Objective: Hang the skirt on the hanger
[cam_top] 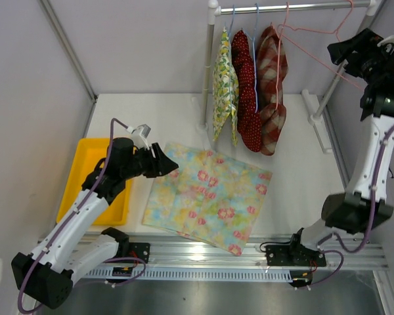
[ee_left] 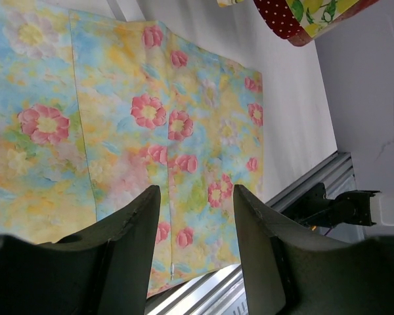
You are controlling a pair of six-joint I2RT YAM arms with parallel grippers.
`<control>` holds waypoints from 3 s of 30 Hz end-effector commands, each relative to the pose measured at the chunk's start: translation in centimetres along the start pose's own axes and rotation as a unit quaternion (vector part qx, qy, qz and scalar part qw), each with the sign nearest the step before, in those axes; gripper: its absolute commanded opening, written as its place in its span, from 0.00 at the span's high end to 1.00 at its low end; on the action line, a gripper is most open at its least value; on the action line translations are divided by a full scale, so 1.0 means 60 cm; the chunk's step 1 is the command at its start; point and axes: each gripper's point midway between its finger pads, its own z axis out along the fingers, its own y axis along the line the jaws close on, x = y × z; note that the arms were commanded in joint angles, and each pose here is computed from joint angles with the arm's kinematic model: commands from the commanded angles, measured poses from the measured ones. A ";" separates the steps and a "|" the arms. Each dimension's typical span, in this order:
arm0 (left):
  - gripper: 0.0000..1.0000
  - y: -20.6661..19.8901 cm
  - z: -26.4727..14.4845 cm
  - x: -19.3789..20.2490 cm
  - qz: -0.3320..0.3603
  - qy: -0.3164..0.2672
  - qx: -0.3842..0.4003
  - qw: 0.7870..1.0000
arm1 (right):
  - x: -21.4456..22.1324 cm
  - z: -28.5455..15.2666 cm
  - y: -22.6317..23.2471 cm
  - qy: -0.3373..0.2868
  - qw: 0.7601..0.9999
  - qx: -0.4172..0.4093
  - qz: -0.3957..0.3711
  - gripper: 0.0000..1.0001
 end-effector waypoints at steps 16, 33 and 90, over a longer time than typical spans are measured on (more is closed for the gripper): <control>0.46 -0.037 -0.001 -0.022 0.054 0.003 0.037 0.998 | -0.051 0.092 0.051 -0.062 0.983 -0.088 -0.151 0.11; 0.46 -0.032 -0.005 -0.018 0.059 0.006 0.030 0.998 | -0.070 0.166 -0.038 -0.101 0.979 -0.046 -0.173 0.09; 0.47 -0.016 -0.006 -0.012 0.051 0.006 0.007 0.999 | -0.070 0.213 -0.036 -0.138 0.974 -0.029 -0.175 1.00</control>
